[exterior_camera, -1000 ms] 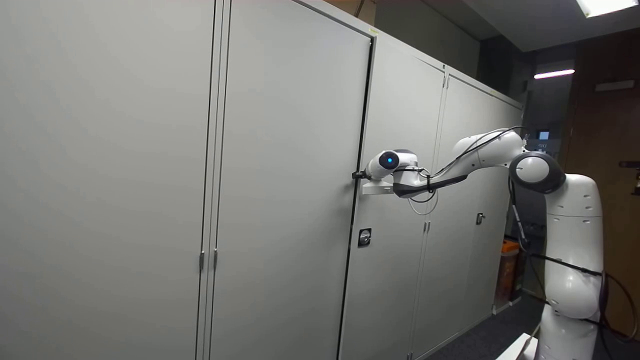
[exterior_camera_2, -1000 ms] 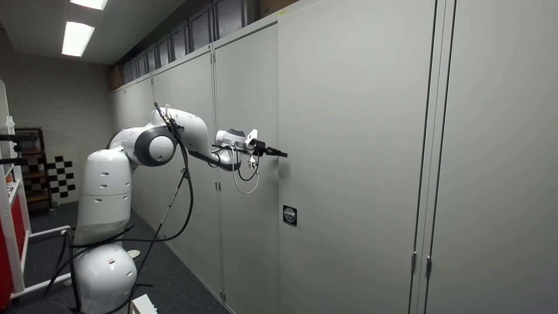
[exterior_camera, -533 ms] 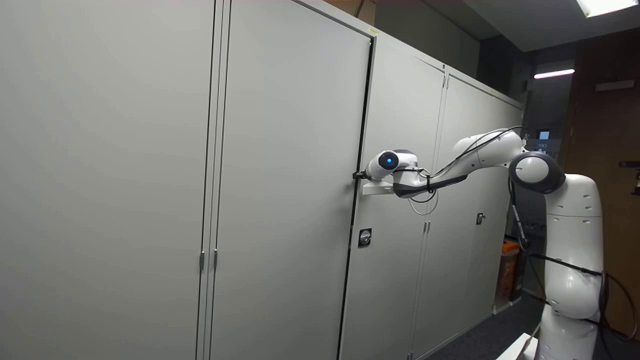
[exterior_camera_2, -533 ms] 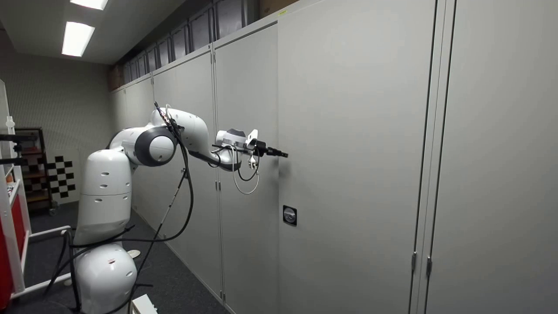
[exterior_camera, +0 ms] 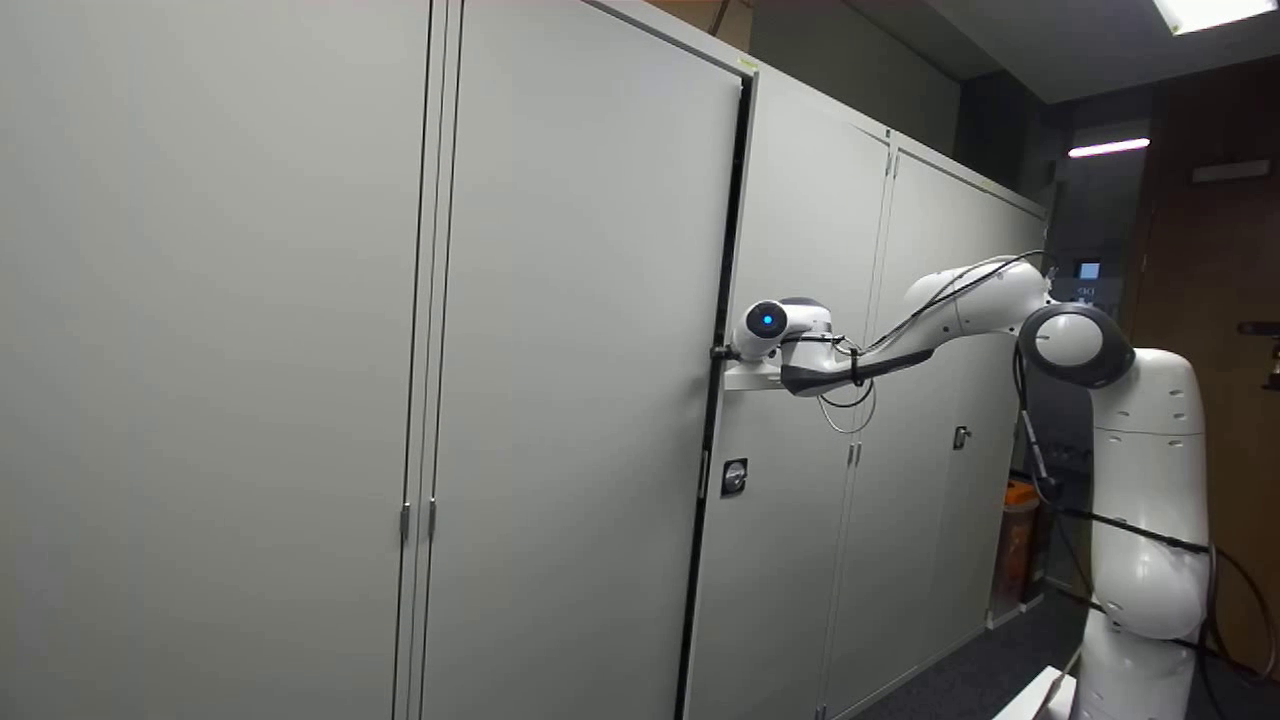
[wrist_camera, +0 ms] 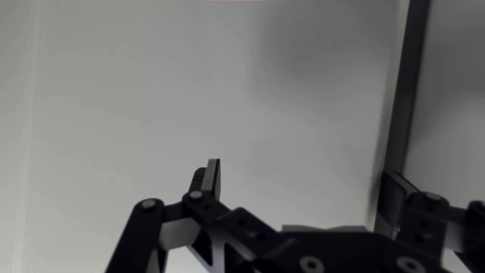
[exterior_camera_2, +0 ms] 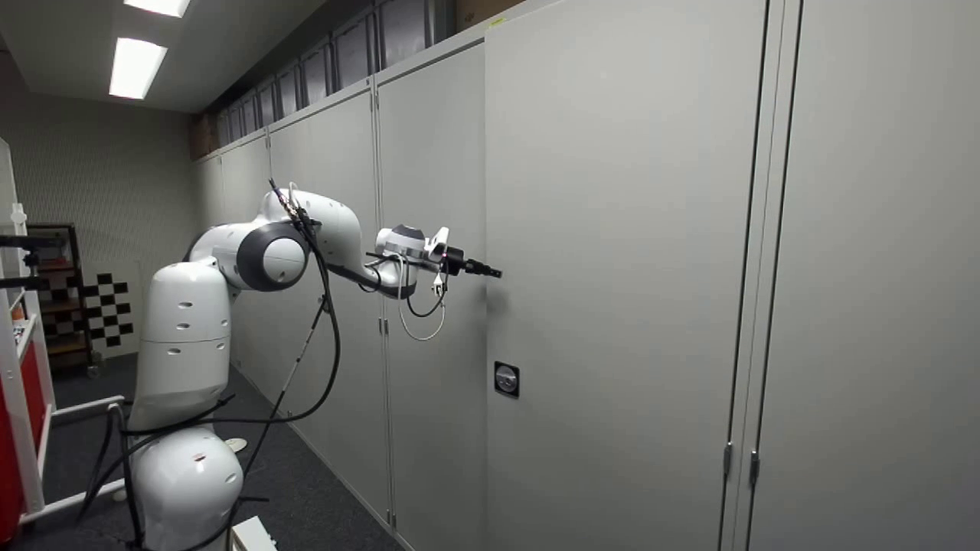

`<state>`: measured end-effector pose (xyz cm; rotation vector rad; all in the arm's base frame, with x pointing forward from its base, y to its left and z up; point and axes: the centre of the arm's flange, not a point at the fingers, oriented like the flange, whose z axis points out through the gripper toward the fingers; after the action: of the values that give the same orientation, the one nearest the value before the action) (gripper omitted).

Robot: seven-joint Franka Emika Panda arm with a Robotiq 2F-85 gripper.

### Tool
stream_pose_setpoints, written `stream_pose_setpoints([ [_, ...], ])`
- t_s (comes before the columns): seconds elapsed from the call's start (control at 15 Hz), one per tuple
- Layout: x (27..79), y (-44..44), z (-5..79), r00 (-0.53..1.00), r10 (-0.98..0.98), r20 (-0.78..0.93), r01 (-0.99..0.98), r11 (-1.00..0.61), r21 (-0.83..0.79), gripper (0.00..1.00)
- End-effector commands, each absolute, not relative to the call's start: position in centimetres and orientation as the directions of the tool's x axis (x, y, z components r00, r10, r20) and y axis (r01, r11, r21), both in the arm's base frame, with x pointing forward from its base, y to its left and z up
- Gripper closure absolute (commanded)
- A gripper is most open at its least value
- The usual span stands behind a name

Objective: Open the locker on the right

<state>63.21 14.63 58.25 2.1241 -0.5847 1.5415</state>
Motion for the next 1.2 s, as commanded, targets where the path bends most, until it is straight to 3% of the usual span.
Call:
stream_pose_setpoints([
  [0.0,61.6,13.1,58.9,0.288,-0.096,0.953,-0.643,-0.757,0.118,0.0],
  [1.13,57.2,12.6,59.3,0.308,-0.149,0.939,-0.71,-0.694,0.123,0.0],
])
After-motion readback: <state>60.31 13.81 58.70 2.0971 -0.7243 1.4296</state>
